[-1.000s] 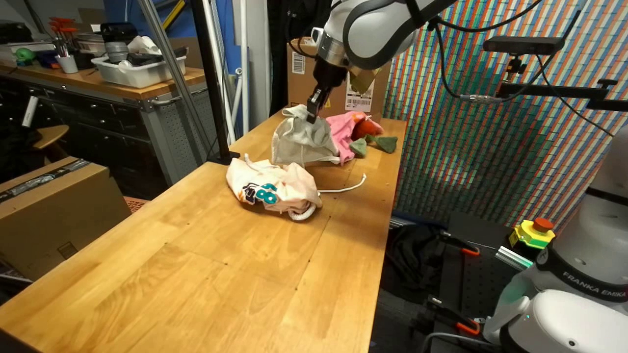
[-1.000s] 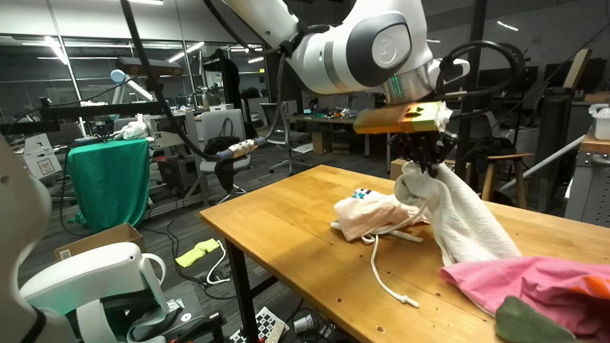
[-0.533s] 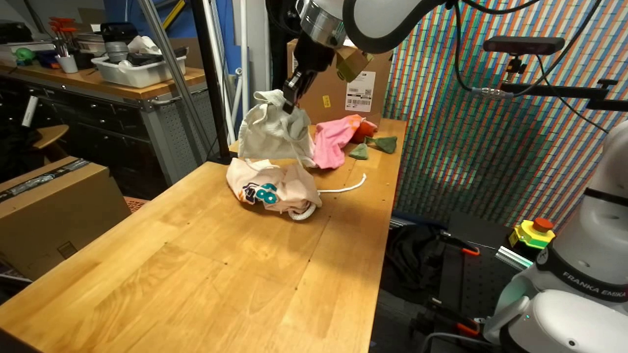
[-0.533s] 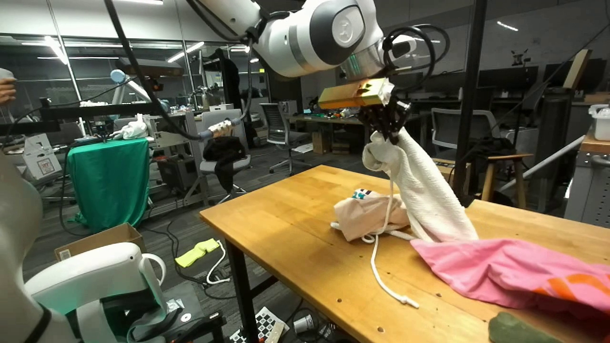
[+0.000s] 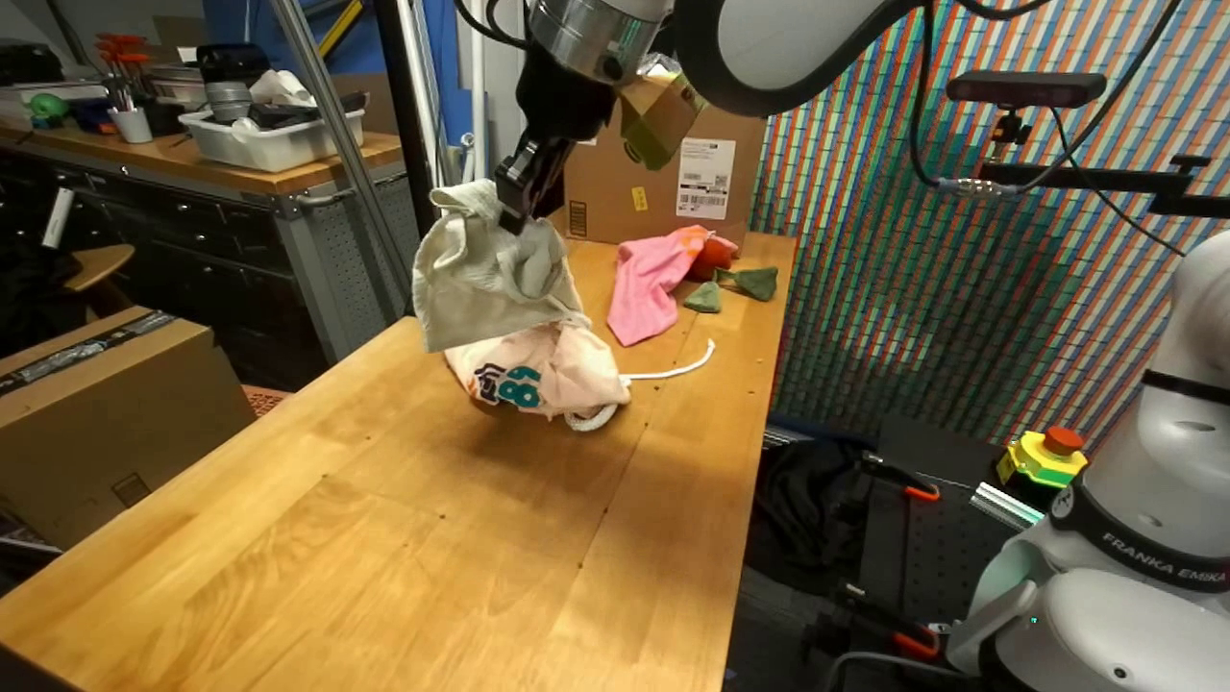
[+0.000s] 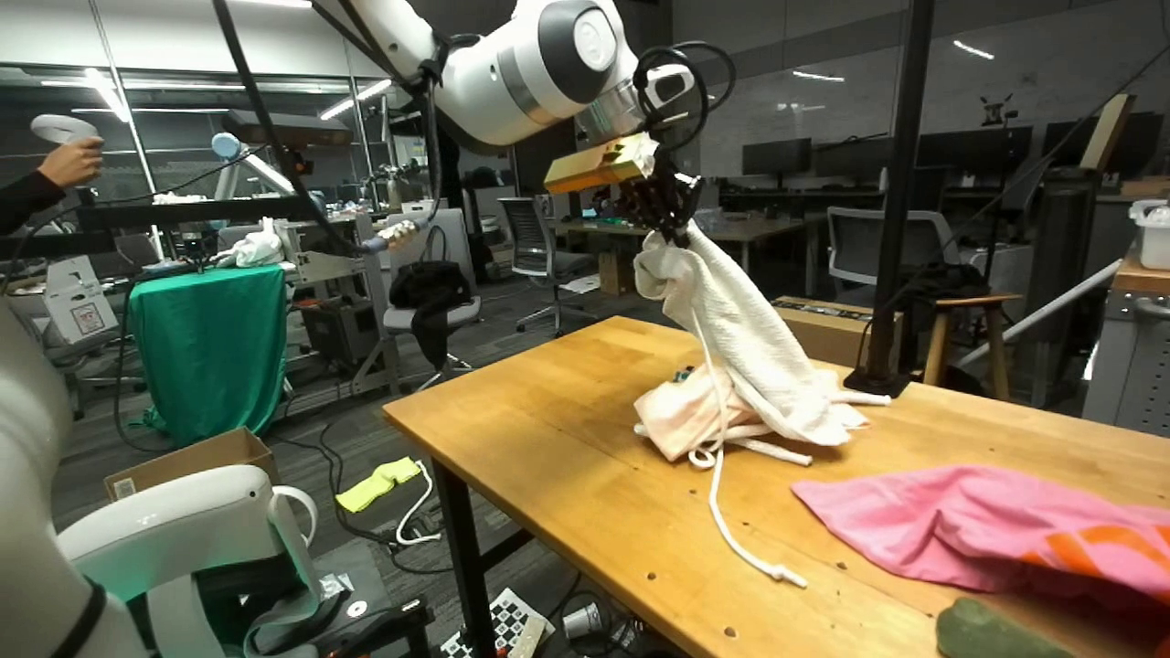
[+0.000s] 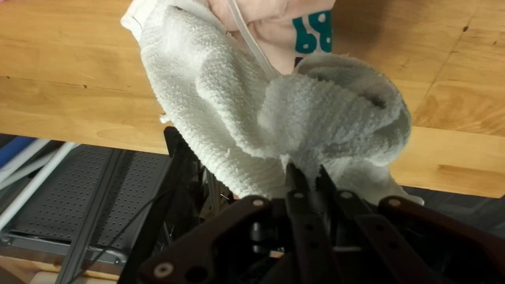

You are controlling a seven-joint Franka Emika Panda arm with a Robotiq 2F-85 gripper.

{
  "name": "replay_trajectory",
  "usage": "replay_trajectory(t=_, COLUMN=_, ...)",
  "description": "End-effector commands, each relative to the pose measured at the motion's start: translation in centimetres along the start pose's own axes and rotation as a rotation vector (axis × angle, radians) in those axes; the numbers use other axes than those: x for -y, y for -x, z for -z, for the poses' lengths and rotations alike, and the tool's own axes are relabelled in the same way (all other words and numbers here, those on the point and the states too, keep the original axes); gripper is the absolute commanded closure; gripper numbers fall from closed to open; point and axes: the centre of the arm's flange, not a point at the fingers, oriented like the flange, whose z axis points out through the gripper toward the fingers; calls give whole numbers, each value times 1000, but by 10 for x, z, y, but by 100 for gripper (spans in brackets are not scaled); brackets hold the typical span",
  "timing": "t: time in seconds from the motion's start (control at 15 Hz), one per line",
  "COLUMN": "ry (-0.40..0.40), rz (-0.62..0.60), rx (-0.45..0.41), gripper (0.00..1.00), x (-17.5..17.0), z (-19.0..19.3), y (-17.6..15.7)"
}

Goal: Spread and clothes on the table

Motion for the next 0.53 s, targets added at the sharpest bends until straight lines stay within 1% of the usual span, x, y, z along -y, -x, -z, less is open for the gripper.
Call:
replay_trajectory(t=0.0, ry=11, rz=30, rx=-25, gripper=94, x=52, z=14, y=-34)
replay_trajectory(t=0.07, ry=8, rz=43, rx=-31, gripper=94, x=61, z=19, y=-38)
replay_trajectory(t=0.27, ry=1, rz=112, rx=-36, gripper=94, x=99, z=24, y=-70)
replay_trajectory(t=0.47, ry=27, rz=186, rx=-13, gripper=94, x=131, z=20, y=-98)
